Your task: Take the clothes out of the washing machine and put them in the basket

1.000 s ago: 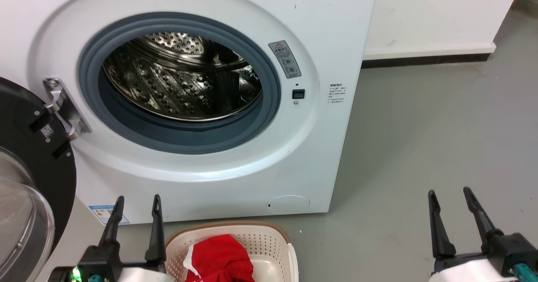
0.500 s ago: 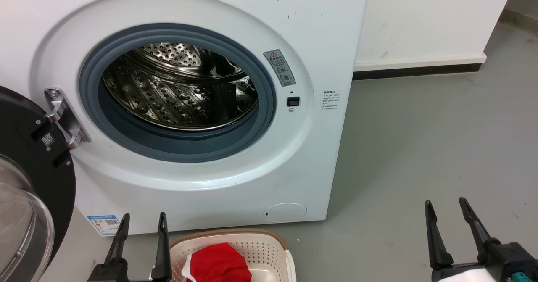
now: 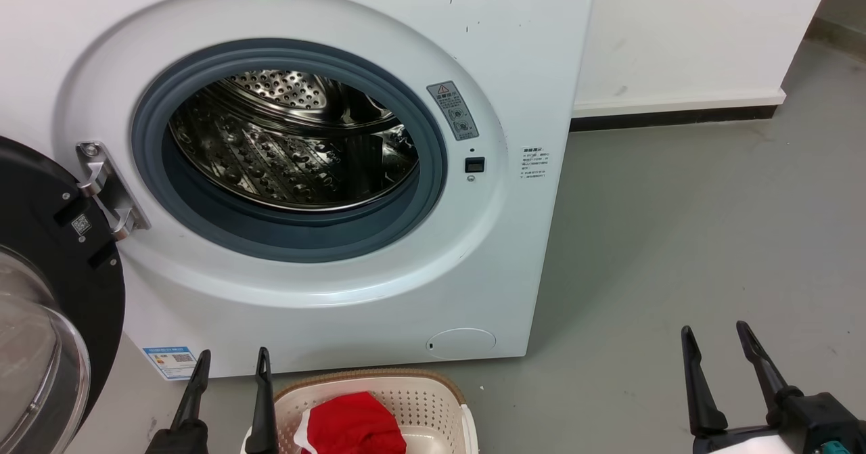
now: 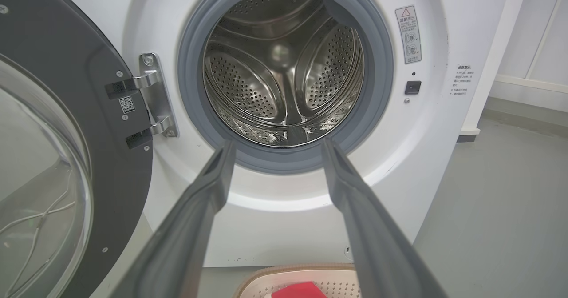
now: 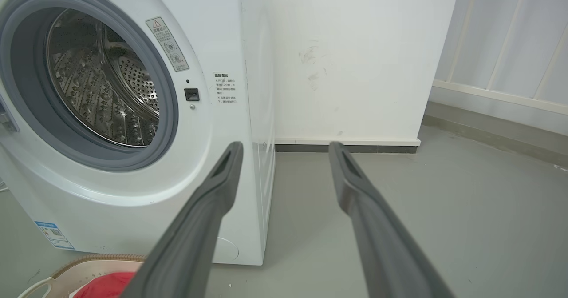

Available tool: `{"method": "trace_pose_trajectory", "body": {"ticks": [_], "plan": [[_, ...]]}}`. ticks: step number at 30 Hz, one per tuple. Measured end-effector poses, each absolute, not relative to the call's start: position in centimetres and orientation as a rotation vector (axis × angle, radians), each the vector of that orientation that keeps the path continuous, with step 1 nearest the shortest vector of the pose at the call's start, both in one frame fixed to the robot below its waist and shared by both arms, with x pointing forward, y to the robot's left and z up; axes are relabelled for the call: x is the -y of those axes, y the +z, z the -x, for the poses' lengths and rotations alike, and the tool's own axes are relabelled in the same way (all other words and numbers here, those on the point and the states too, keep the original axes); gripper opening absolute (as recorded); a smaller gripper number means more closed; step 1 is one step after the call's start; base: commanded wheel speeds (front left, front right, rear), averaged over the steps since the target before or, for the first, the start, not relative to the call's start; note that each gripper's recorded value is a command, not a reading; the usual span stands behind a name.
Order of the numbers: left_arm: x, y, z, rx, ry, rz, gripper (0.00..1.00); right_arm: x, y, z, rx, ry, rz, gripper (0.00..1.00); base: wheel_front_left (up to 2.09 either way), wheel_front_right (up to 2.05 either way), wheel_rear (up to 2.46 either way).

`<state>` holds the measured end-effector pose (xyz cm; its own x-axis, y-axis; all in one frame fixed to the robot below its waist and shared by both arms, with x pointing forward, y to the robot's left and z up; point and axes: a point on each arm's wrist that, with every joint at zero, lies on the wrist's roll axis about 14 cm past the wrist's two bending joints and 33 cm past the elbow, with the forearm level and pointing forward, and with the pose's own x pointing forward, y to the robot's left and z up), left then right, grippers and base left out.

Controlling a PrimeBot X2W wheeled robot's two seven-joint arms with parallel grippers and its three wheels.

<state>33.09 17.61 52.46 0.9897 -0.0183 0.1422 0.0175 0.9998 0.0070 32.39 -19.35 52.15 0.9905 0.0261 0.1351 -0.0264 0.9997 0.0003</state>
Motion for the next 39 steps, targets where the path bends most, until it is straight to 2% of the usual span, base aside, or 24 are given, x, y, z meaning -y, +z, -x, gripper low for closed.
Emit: {"method": "trace_pose_trajectory", "body": {"ticks": [20,21,25,39], "plan": [[-18.0,52.2,-33.2,0.135,-0.006,-0.003,1.00,19.1,51.8,-32.4,0.126,0.032,-0.013,1.00,0.00,0.00,0.00],[-18.0,52.0,-33.1,0.126,-0.005,-0.003,0.00,19.1,51.6,-32.4,0.118,0.032,-0.014,0.00,0.00,0.00,0.00],[-18.2,50.3,-32.8,0.071,0.003,0.012,0.00,19.2,50.3,-32.2,0.077,0.029,-0.029,0.00,0.00,0.00,0.00],[-19.1,49.3,-33.6,0.007,0.051,0.292,0.00,19.9,49.6,-32.7,0.044,-0.020,-0.312,0.00,0.00,0.00,0.00]]}}
